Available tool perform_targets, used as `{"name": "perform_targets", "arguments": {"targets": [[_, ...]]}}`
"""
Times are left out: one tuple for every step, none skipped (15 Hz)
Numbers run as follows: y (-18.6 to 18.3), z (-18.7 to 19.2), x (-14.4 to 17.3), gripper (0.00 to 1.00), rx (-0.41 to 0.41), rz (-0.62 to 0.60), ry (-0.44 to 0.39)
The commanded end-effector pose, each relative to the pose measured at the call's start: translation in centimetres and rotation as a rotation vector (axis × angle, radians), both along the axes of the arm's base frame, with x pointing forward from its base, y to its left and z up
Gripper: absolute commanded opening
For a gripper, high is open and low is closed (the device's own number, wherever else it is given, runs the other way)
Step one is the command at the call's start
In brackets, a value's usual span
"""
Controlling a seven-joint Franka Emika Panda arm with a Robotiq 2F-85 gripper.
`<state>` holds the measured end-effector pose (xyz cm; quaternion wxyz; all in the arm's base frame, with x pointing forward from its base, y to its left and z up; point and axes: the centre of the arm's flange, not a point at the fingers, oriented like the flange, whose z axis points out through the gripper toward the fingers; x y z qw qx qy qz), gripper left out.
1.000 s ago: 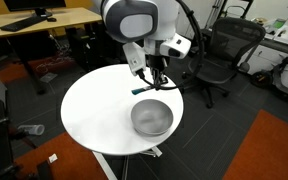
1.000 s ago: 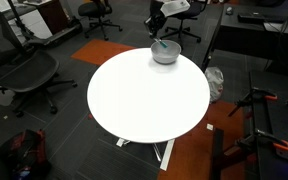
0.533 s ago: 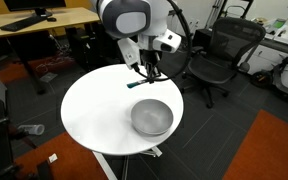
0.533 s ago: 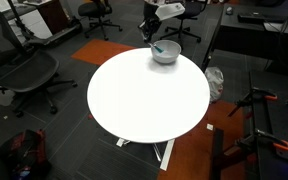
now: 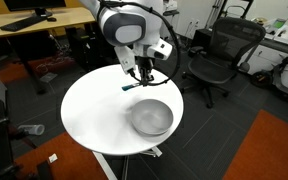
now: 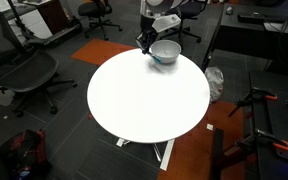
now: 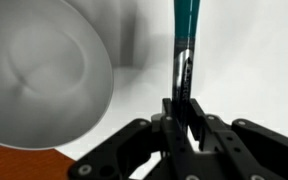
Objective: Remove the green marker from the grey bowl
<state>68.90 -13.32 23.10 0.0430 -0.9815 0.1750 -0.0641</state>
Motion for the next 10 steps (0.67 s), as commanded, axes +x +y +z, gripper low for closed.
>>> {"name": "perform_targets", "arguments": {"targets": [[1.0, -1.6, 1.2, 0.05, 0.005, 0.019, 0.004], [1.2, -2.1, 1.4, 0.05, 0.007, 0.022, 0.010], [1.3, -2.6, 1.5, 0.05, 0.007, 0.023, 0.015], [1.4, -3.0, 1.7, 0.05, 0.006, 0.024, 0.018], [1.6, -3.5, 1.8, 0.05, 0.004, 0.025, 0.023], [1.7, -3.9, 2.0, 0.05, 0.004, 0.027, 0.027], [1.7, -4.2, 2.0, 0.05, 0.004, 0.028, 0.031], [1.8, -4.4, 2.1, 0.44, 0.002, 0.024, 0.032], [1.8, -4.6, 2.1, 0.44, 0.001, 0.031, 0.041], [1.9, -4.7, 2.1, 0.49, 0.000, 0.033, 0.042]]}}
